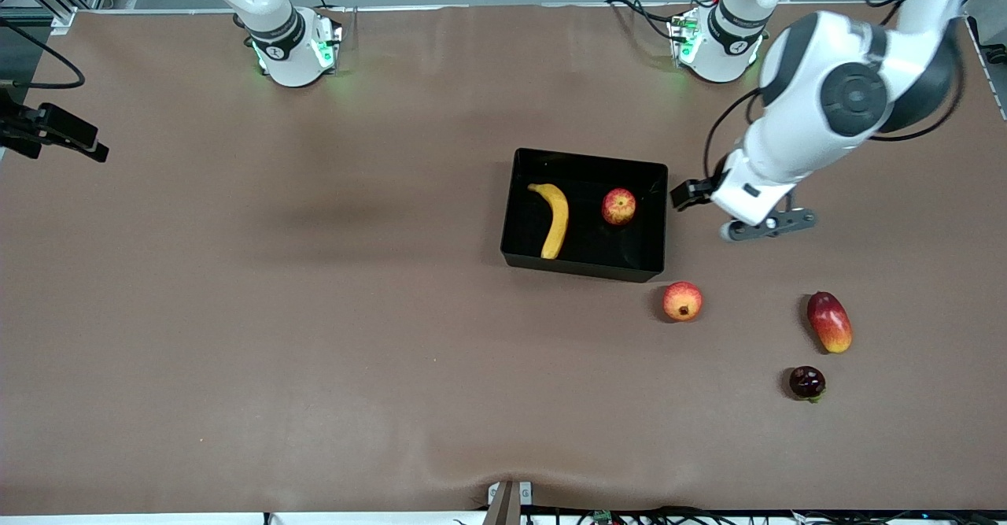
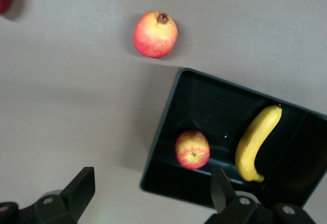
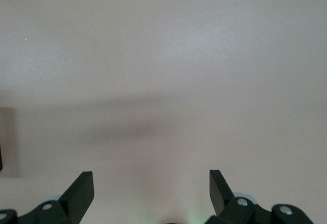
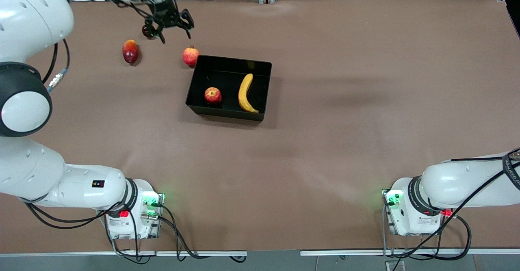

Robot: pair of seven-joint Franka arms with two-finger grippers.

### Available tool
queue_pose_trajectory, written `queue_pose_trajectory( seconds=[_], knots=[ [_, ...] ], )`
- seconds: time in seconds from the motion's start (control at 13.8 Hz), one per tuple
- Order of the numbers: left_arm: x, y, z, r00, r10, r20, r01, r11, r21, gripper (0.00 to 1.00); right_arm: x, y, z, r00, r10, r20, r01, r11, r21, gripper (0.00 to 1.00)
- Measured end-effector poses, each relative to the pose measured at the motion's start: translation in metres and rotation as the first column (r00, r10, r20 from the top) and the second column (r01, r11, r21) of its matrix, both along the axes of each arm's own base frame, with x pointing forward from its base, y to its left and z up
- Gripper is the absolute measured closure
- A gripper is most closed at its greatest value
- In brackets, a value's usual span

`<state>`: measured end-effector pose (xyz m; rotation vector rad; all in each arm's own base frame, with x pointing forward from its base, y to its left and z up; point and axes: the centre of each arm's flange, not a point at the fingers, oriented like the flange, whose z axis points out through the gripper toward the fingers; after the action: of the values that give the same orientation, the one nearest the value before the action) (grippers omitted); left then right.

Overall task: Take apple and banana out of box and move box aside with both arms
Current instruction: 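Lower the left gripper into the box and grasp the red apple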

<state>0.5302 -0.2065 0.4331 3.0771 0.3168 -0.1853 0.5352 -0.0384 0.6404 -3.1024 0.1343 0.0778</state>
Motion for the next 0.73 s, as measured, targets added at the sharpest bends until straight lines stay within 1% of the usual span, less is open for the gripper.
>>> queue_pose_trajectory(
  seconds=[0.15, 0.44, 0.73],
  knots=[
    [-0.012, -0.017, -0.024, 0.999, 0.040, 0.008, -0.040, 0.999, 0.001, 0.00, 0.000, 0.000, -0.001, 1.000, 0.000, -0.001, 0.000, 1.000, 0.000, 0.00],
    [-0.036, -0.052, -0.064, 0.991, 0.137, 0.002, -0.137, 0.991, 0.005, 0.00, 0.000, 0.000, -0.001, 1.000, 0.000, -0.002, 0.000, 1.000, 0.000, 0.00],
    [-0.055, -0.082, -0.107, 0.986, 0.164, -0.024, -0.164, 0.986, 0.003, 0.00, 0.000, 0.000, -0.002, 1.000, 0.000, -0.004, 0.000, 1.000, 0.000, 0.00]
  ],
)
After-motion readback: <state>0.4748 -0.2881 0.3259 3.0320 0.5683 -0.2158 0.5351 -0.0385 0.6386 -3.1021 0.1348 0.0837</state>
